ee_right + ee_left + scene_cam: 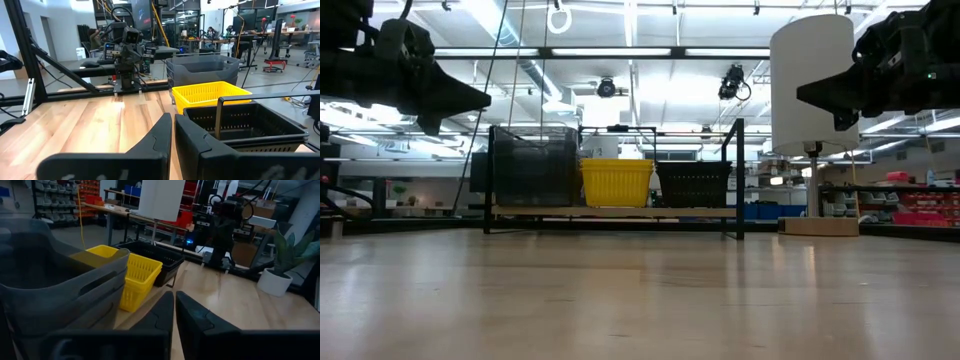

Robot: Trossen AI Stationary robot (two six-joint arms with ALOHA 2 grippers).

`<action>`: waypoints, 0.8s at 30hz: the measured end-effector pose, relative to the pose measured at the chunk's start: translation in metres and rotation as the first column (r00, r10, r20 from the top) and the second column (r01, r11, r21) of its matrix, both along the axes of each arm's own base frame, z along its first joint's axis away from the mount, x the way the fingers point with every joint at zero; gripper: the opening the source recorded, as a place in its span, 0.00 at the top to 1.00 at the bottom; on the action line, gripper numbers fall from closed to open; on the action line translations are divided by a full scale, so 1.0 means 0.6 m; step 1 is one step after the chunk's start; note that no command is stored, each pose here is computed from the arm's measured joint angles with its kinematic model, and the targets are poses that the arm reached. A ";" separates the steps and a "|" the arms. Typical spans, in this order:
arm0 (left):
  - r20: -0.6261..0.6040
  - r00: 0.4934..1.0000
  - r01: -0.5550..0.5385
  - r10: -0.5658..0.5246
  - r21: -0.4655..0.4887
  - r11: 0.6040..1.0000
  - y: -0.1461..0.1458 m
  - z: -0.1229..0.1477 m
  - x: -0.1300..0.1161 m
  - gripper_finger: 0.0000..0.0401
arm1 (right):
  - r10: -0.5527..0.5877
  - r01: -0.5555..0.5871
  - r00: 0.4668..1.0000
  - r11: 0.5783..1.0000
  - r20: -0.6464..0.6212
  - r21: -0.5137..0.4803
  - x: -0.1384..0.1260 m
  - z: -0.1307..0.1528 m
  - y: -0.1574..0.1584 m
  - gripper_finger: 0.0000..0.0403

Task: Stack baskets on shelf by color
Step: Return to Home Position

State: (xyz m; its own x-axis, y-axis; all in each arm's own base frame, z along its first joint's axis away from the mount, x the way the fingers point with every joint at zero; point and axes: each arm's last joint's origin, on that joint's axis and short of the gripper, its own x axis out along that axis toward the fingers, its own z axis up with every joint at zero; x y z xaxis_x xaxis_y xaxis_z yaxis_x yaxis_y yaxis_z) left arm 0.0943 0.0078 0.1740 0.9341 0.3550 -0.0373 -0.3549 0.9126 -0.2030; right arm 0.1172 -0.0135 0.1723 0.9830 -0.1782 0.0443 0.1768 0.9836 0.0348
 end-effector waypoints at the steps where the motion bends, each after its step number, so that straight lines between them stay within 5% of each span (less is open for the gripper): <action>1: 0.000 1.000 0.000 0.000 0.000 1.000 0.000 0.000 0.000 0.94 | 0.000 0.000 1.000 1.000 0.000 0.000 0.000 0.000 0.000 0.93; 24: 0.000 1.000 0.000 0.000 0.003 1.000 0.000 0.000 0.000 0.93 | 0.000 0.000 1.000 1.000 0.000 0.000 0.000 0.000 0.000 0.93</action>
State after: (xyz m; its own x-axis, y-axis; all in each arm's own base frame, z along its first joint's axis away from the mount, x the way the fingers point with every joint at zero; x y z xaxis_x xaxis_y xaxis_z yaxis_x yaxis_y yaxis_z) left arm 0.0943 0.0078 0.1741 0.9342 0.3549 -0.0361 -0.3547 0.9132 -0.2006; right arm 0.1172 -0.0135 0.1723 0.9830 -0.1780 0.0439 0.1766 0.9837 0.0344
